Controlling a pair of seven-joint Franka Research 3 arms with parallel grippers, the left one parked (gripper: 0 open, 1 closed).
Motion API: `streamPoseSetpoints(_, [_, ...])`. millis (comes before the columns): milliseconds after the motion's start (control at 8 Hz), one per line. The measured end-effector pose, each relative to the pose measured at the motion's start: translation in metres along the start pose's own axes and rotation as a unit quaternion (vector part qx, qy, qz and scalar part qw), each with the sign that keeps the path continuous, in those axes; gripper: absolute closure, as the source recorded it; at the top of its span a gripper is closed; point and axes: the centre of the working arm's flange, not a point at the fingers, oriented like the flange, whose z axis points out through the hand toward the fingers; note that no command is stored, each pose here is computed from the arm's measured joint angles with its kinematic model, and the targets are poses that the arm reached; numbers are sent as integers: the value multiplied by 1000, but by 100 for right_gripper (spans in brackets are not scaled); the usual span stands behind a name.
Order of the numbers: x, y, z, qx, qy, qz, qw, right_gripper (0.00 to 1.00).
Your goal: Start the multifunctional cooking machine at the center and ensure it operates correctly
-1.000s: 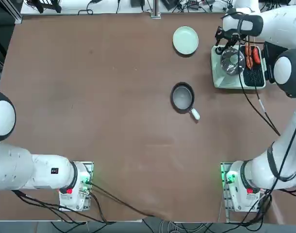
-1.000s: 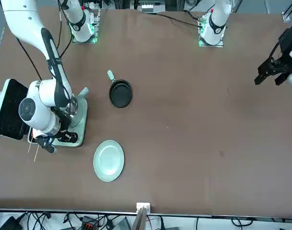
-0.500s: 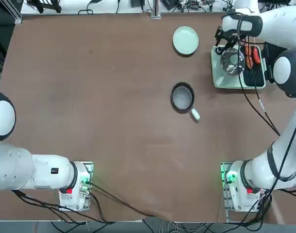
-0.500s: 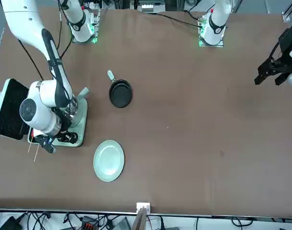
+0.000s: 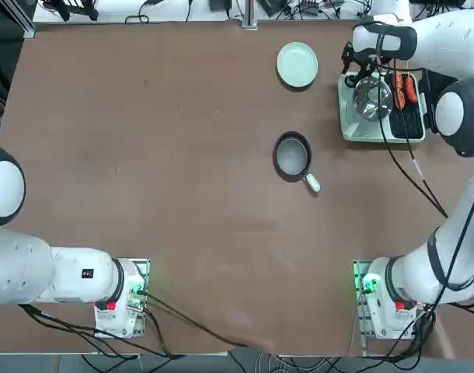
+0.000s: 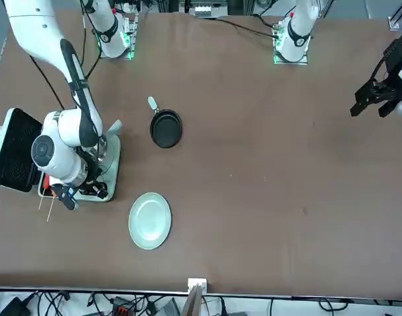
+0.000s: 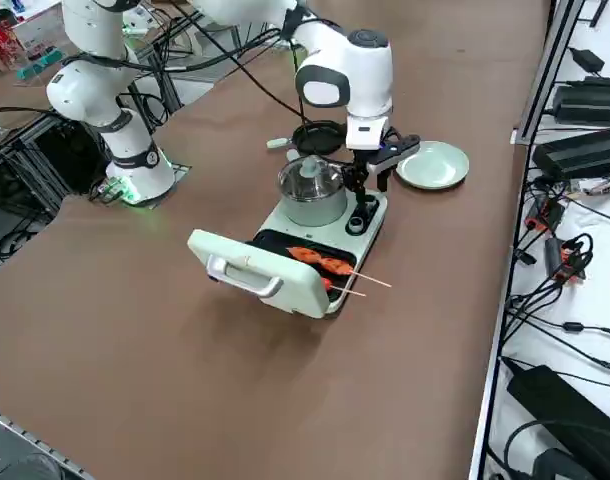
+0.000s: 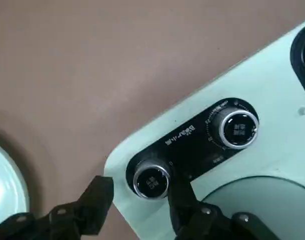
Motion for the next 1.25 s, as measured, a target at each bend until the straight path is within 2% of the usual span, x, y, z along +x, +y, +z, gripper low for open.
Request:
streamPoseSetpoints(500, [2, 3, 6, -12, 7, -10, 1000, 31])
streamPoseSetpoints(875, [2, 4, 10, -14, 5, -10, 1000, 35])
streamPoseSetpoints(1125, [2, 4, 11, -15, 4, -10, 1000, 43])
streamPoseSetpoints(1250, [2, 3, 10, -14, 5, -10, 1000, 58])
